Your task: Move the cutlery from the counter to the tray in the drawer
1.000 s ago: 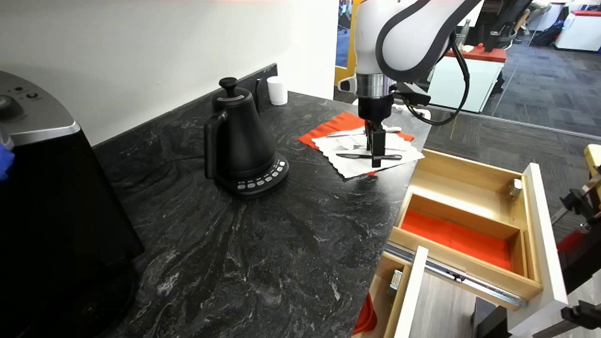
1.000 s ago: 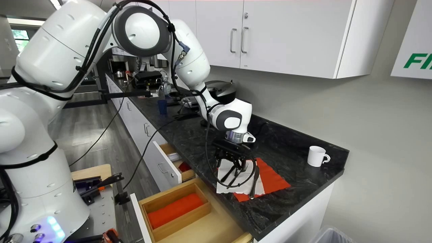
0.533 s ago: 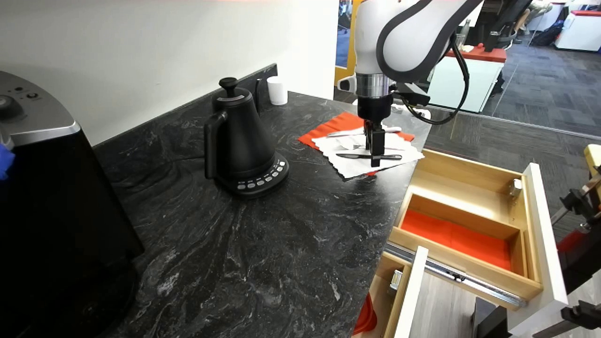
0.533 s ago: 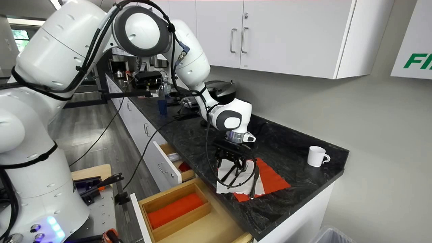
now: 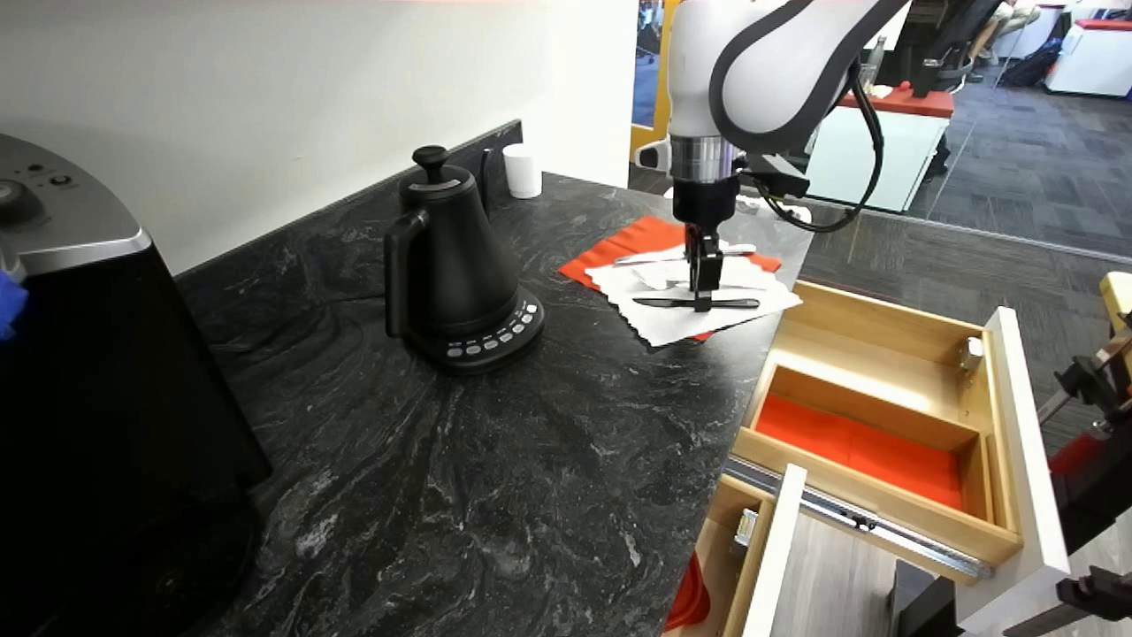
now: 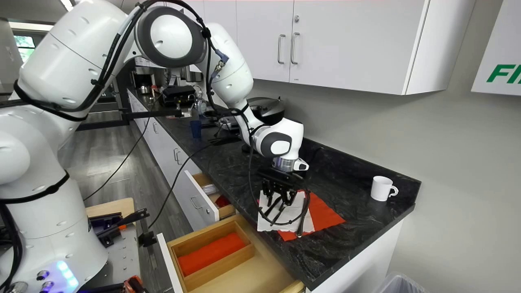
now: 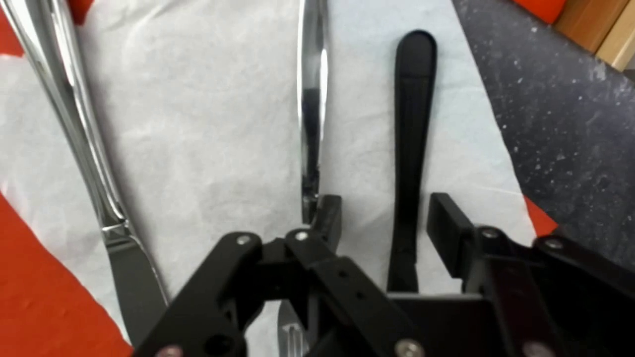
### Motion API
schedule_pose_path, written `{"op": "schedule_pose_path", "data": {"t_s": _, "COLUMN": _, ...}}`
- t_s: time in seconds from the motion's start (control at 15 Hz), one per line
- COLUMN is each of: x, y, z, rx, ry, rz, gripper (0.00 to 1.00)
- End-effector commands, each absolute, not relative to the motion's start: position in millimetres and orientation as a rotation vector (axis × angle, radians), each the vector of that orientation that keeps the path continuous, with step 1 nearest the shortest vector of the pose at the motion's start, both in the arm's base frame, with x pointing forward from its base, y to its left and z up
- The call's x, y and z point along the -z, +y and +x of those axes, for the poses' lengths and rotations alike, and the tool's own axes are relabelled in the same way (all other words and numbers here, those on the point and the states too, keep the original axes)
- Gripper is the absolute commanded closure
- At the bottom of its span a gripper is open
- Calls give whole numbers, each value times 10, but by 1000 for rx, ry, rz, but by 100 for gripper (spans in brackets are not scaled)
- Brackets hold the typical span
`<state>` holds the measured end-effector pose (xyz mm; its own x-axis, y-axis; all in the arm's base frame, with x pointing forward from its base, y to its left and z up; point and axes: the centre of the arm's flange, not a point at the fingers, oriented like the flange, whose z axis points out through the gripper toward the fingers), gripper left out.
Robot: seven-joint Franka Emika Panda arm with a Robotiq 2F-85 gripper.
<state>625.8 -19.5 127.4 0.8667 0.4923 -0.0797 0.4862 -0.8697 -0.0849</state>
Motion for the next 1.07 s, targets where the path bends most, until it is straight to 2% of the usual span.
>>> {"op": "schedule_pose_path", "data": {"t_s": 0.0, "x": -1310, "y": -237, "z": 6160, "rx": -138, "ry": -792, "rz": -2981, "gripper": 79}}
{"op": "schedule_pose_path", "data": {"t_s": 0.13, "x": -1317, "y": -238, "z": 6159, "rx": -137, "ry": -793, "rz": -2982, "gripper": 92}}
{"op": "schedule_pose_path", "data": {"t_s": 0.33, "x": -1323, "y": -239, "z": 6160, "rx": -139, "ry": -790, "rz": -2984, "gripper": 98}}
{"op": "schedule_pose_path", "data": {"t_s": 0.4, "x": -1331, "y": -237, "z": 6166, "rx": -143, "ry": -782, "rz": -2989, "gripper": 68}}
{"op": "schedule_pose_path", "data": {"t_s": 0.53, "x": -1332, "y": -236, "z": 6173, "rx": -142, "ry": -786, "rz": -2990, "gripper": 64}}
{"op": "schedule_pose_path", "data": {"t_s": 1.0, "x": -1322, "y": -245, "z": 6176, "rx": -142, "ry": -789, "rz": -2998, "gripper": 19}}
